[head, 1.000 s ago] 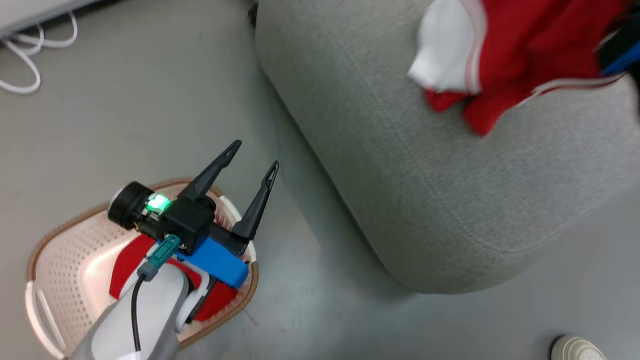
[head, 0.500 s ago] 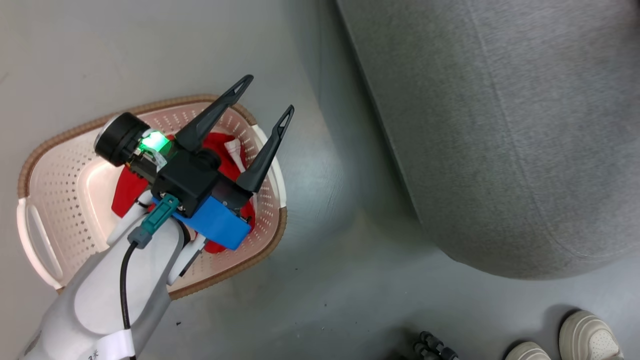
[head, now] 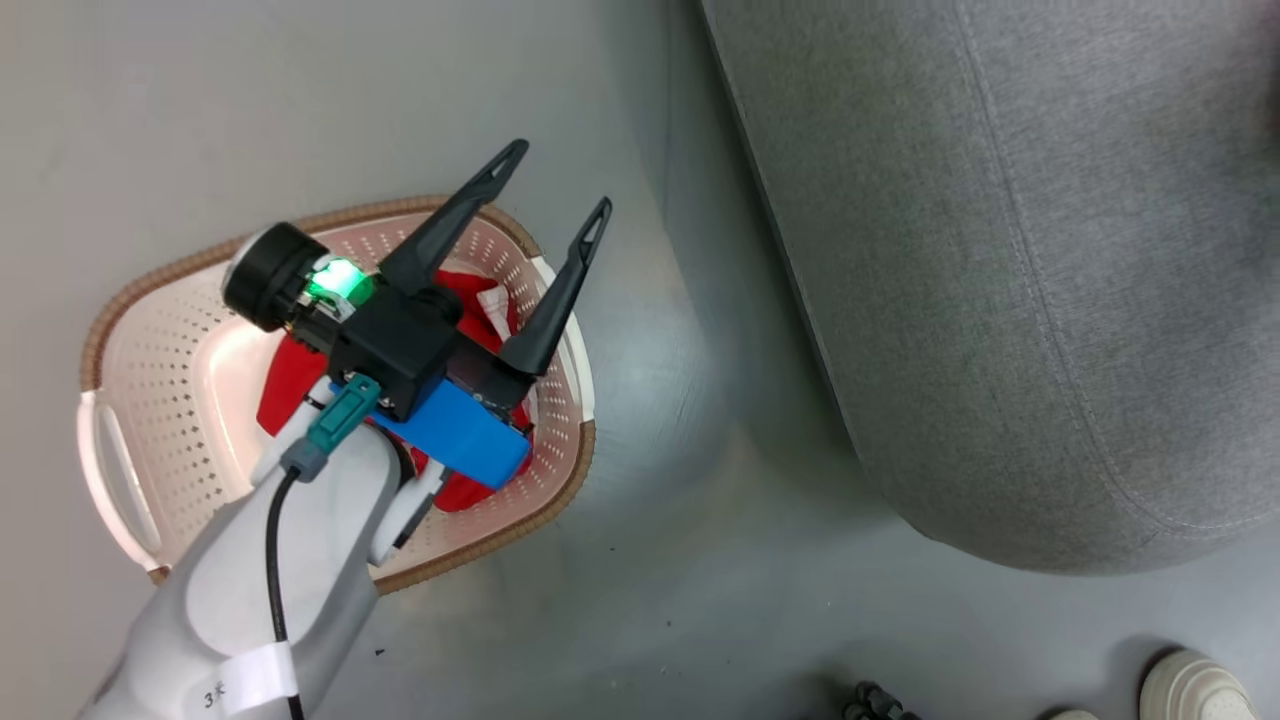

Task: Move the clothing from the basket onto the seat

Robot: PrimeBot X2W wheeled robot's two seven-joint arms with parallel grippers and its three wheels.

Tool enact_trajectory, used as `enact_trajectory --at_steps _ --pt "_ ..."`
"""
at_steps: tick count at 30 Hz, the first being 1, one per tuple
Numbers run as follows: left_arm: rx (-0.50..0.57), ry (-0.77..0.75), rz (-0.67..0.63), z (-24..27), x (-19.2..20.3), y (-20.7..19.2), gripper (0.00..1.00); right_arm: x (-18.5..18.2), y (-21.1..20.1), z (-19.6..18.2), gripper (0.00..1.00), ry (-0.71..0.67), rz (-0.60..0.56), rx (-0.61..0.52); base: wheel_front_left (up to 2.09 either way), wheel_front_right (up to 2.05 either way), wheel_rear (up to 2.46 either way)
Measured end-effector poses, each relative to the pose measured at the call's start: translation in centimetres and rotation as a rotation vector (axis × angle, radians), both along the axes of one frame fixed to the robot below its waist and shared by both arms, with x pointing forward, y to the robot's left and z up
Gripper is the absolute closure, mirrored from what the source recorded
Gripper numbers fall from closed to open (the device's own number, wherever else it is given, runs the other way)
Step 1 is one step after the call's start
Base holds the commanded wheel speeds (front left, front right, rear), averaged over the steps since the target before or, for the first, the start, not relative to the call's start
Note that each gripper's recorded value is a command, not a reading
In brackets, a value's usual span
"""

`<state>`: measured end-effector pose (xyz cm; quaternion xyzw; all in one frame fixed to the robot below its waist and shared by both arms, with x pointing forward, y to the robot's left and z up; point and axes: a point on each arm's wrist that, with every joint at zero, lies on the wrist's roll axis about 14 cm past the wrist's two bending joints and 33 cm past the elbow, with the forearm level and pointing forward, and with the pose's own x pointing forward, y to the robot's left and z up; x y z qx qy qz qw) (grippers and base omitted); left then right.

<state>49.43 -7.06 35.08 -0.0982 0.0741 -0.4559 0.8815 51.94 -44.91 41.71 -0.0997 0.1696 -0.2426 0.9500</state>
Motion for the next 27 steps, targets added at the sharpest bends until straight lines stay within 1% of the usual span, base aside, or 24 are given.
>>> enact_trajectory --at_steps 4,10,14,18,22,25,27 --pt "-0.017 0.0 0.016 1.8 -0.7 -0.2 0.0 -1.0 0.6 0.3 0.0 0.023 0.005 0.023 0.0 0.0 0.0" --pt "-0.049 0.024 0.068 5.0 -2.6 0.0 0.0 -4.1 1.7 1.7 0.0 0.023 0.04 0.008 0.0 0.0 0.0" --pt "-0.056 0.044 0.129 6.9 -4.4 1.2 0.0 -6.3 2.9 3.4 0.0 -0.035 0.061 0.014 0.0 0.0 0.0" --pt "-0.047 0.042 0.2 8.6 -6.2 3.0 0.0 -8.3 5.1 5.0 0.0 -0.109 0.1 0.026 0.0 0.0 0.0" --pt "-0.035 0.013 0.263 10.3 -7.7 5.0 0.0 -10.2 7.3 6.9 0.0 -0.197 0.137 0.038 0.0 0.0 0.0" --pt "-0.032 -0.01 0.316 11.5 -8.7 6.6 0.0 -11.6 9.2 7.5 0.0 -0.236 0.166 0.045 0.0 0.0 0.0" --pt "-0.027 -0.025 0.36 12.0 -9.0 8.0 0.0 -11.9 10.9 7.9 0.0 -0.261 0.201 0.046 0.0 0.0 0.0"
